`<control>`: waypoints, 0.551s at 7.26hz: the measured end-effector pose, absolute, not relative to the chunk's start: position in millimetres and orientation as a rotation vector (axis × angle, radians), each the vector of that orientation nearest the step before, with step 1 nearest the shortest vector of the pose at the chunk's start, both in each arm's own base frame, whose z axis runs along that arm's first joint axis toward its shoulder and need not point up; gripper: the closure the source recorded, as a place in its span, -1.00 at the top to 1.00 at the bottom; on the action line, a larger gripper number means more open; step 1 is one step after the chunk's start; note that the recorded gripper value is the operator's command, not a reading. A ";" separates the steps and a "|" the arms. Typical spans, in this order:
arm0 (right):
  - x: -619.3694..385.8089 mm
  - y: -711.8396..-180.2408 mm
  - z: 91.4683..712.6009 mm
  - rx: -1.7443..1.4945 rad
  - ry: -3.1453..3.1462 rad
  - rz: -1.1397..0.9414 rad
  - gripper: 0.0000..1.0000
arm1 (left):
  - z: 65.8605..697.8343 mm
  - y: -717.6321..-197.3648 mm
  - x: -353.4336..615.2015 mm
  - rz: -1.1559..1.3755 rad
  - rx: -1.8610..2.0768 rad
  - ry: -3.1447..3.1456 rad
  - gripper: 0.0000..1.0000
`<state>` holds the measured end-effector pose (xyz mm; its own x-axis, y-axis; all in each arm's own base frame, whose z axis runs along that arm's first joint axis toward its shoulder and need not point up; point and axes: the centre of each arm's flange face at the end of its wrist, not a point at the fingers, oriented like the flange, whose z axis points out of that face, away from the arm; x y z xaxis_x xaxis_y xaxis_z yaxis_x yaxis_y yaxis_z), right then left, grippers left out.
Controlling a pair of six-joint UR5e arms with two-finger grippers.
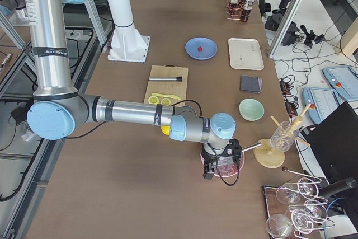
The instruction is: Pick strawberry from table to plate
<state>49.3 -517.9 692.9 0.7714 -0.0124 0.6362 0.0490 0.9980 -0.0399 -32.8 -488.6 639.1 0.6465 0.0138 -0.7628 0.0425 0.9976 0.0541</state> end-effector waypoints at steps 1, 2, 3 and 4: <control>49.3 -516.9 694.0 -0.058 -0.689 -0.032 1.00 | 638.7 -489.3 -32.8 -0.016 0.070 0.868 0.98; 49.3 -516.6 694.4 -0.058 -0.689 -0.032 1.00 | 639.2 -488.9 -32.9 -0.016 0.069 0.867 0.98; 49.3 -516.2 694.8 -0.058 -0.689 -0.032 1.00 | 640.4 -487.7 -33.0 -0.018 0.067 0.867 0.98; 49.3 -516.1 694.9 -0.058 -0.689 -0.032 1.00 | 641.6 -486.5 -33.0 -0.019 0.065 0.867 0.98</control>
